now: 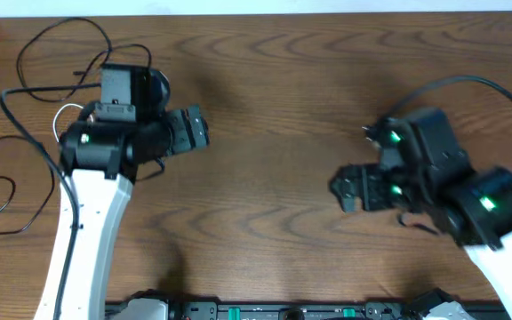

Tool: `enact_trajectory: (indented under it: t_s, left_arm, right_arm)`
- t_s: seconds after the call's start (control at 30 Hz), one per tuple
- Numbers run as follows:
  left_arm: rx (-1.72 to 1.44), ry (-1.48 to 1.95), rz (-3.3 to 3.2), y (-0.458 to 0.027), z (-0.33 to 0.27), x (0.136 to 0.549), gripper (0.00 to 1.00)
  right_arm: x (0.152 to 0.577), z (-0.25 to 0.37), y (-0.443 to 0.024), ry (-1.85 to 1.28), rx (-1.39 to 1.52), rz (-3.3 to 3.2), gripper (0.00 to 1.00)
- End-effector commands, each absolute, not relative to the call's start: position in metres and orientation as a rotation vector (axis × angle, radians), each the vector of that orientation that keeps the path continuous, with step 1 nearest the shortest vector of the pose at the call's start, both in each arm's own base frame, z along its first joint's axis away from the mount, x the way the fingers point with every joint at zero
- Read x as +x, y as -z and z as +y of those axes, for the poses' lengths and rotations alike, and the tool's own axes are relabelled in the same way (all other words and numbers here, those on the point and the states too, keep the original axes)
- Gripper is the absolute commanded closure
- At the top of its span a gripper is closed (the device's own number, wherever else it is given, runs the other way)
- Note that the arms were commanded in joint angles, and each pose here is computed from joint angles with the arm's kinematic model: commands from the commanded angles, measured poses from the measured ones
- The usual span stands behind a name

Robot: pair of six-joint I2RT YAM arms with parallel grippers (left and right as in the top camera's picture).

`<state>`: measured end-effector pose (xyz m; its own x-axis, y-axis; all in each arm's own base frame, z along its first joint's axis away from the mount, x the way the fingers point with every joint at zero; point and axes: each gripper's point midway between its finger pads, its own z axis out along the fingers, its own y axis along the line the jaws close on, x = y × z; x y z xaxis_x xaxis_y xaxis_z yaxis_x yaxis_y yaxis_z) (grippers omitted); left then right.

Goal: Untangle cables

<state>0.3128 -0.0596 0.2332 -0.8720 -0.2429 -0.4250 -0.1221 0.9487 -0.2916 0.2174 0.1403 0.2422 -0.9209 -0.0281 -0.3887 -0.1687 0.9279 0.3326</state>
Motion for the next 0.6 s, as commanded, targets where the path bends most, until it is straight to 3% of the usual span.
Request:
enact_trajectory:
  t_s: [0.0, 0.27, 0.57]
  left_arm:
    - [-0.194, 0.341, 2.527, -0.269, -0.06, 0.285, 0.03]
    - [-0.175, 0.401, 2.255, -0.324, -0.049, 0.202, 0.02]
    - [-0.157, 0.424, 2.118, -0.329, -0.039, 0.131, 0.02]
  right_arm:
    - [0.21, 0.101, -0.266, -0.342, -0.015, 2.579, 0.01]
    - [0.174, 0.068, -0.301, -0.344, 0.03, 2.354, 0.01]
    - [0.164, 0.054, -0.274, -0.296, 0.087, 2.369, 0.01]
